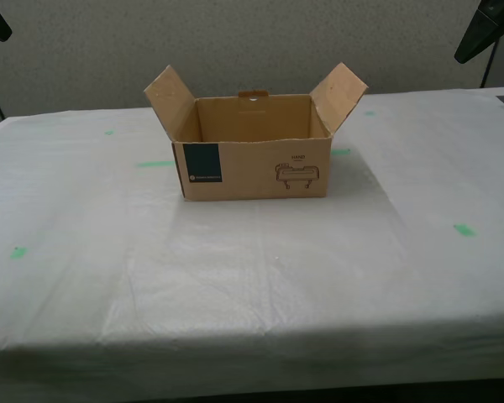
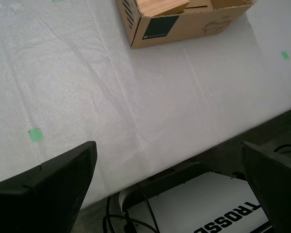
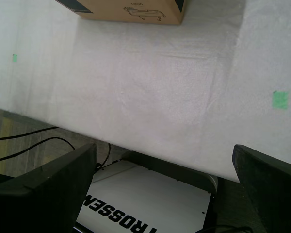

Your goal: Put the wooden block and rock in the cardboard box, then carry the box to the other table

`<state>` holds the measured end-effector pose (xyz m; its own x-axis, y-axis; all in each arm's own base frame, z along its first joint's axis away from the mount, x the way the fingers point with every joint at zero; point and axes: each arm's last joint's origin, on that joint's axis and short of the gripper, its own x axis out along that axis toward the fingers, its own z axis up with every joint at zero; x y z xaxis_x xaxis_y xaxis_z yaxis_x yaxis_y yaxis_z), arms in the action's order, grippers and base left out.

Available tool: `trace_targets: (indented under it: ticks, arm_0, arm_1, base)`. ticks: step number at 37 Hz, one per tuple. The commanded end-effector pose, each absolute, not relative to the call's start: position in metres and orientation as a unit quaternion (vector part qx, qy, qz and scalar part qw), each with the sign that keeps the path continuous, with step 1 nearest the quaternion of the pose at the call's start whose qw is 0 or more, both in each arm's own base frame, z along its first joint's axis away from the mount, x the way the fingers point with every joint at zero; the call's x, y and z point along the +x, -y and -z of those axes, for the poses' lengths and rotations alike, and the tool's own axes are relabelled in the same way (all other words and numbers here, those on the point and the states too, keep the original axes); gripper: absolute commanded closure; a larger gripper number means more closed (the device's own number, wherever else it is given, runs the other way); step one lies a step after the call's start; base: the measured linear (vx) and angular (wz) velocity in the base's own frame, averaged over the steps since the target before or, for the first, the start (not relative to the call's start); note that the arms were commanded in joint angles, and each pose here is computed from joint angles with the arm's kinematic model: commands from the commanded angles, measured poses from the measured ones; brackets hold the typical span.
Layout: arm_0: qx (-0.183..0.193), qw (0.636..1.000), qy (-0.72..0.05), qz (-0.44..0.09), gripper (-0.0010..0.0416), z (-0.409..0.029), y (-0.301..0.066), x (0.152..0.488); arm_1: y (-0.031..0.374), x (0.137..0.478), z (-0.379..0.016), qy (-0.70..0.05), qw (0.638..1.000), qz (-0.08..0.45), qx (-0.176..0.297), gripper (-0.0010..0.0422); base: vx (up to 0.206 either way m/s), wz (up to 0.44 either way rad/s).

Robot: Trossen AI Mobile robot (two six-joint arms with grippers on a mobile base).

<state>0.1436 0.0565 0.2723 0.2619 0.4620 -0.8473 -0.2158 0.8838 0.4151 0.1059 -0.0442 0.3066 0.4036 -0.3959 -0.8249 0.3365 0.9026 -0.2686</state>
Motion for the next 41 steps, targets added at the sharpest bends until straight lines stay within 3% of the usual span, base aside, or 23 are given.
trace_targets:
  ticks: [1,41]
  arm_0:
    - [0.108,0.787,-0.568,-0.215,0.0016,-0.2725,-0.0566,0.1436]
    - [0.108,0.787,-0.568,-0.215,0.0016,-0.2725,-0.0566,0.1436]
  arm_1:
    - [0.0442,0.1058,-0.3069,-0.500,0.837,0.219,-0.029,0.0014]
    - [0.0441,0.1058,-0.3069,-0.500,0.837,0.219,-0.029,0.0014]
  base:
    - [0.000,0.000]
    - [0.000,0.000]
